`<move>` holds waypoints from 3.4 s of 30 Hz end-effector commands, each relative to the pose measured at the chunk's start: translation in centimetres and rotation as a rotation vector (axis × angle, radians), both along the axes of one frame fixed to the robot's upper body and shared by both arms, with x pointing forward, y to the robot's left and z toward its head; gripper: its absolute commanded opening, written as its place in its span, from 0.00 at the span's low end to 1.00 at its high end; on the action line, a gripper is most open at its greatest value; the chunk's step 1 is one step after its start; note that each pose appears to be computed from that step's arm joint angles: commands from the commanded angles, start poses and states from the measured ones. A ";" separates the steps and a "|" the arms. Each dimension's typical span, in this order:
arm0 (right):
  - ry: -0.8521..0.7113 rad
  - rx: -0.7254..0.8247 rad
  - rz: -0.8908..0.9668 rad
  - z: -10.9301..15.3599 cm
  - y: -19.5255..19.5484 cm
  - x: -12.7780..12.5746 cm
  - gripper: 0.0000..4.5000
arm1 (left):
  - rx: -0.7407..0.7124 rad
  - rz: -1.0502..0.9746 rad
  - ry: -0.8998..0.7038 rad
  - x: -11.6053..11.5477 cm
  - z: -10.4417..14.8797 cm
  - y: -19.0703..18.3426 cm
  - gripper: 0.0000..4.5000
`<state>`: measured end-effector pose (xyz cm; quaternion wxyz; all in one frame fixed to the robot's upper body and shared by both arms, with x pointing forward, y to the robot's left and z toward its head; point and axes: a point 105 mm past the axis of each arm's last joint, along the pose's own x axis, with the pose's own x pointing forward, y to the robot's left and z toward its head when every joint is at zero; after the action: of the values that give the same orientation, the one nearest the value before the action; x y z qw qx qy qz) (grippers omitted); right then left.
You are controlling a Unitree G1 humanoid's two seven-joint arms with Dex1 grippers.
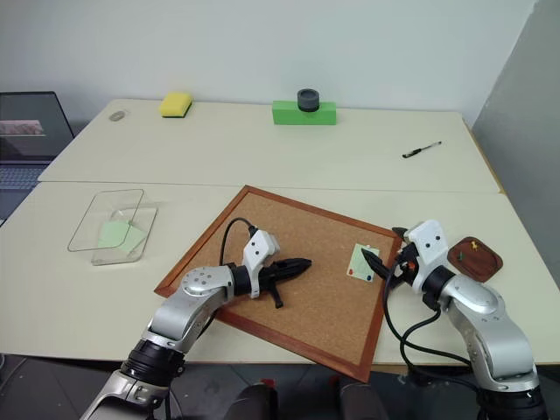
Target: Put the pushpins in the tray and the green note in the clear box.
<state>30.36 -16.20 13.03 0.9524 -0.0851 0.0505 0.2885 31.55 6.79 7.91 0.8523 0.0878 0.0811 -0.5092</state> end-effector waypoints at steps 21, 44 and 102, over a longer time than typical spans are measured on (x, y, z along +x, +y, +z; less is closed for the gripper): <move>0.047 -0.035 0.040 -2.0 0.9 3.2 0.66 | 0.010 0.025 0.048 -1.3 -1.2 0.5 0.00; -0.016 -0.075 0.087 -0.9 1.5 2.6 0.00 | 0.092 0.051 0.047 -0.9 -2.3 1.2 0.00; 0.057 -0.379 -0.494 -2.2 -16.3 0.0 0.12 | 0.167 0.046 0.062 -1.6 -3.2 1.7 0.00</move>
<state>29.97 -32.50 9.79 0.9590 -0.2291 0.1636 0.0317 30.60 7.54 7.16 0.8554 0.1383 0.0985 -0.4893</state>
